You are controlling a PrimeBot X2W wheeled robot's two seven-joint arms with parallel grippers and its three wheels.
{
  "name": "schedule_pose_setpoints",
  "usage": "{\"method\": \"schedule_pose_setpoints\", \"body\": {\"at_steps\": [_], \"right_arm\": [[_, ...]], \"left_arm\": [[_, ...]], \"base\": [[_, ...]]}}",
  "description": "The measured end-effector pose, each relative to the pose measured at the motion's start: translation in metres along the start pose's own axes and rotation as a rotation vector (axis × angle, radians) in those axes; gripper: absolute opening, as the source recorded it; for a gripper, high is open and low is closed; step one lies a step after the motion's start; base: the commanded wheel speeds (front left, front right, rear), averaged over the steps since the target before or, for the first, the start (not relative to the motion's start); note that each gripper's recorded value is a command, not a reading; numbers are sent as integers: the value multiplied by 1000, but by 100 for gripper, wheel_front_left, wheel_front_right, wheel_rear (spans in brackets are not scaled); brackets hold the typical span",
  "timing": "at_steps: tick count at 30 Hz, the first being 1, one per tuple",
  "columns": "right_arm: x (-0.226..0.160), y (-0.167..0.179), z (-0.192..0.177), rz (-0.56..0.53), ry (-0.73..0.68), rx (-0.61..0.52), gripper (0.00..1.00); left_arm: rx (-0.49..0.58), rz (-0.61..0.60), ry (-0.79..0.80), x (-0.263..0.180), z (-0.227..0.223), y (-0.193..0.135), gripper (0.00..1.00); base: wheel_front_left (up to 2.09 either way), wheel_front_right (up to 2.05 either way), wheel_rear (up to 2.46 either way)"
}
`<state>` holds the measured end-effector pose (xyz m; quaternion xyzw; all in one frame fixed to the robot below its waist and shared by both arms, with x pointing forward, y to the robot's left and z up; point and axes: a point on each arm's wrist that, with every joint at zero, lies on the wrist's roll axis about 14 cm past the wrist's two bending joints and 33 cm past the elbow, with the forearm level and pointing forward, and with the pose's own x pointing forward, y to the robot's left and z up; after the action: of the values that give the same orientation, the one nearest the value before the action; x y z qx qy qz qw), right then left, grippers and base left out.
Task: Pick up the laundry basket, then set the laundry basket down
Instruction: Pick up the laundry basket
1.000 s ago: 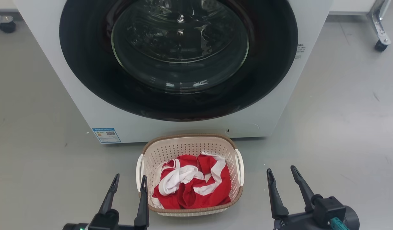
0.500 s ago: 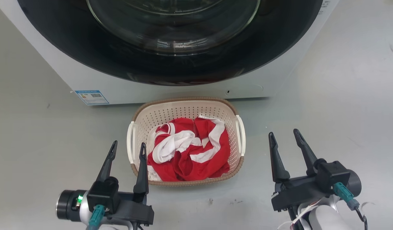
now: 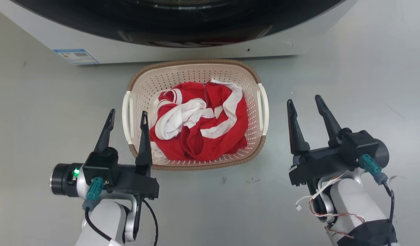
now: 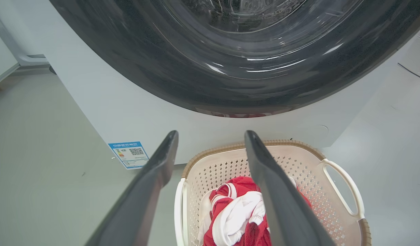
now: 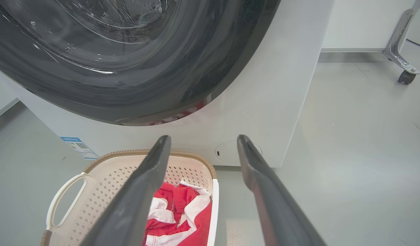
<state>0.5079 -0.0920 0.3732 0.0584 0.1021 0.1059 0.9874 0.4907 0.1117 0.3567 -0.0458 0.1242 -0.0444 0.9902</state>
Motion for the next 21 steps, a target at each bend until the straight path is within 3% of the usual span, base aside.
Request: {"method": "schedule_pose_setpoints", "body": {"at_steps": [10,21], "right_arm": [[43,-13,-39,2,57,-1,100],[59,-21,-105,7,198,2,100]], "left_arm": [[-24,21,97,38,-49,9,100],[-18,76,279,44,-124,30,100]], "base": [[0,0,0],[0,0,0]]}}
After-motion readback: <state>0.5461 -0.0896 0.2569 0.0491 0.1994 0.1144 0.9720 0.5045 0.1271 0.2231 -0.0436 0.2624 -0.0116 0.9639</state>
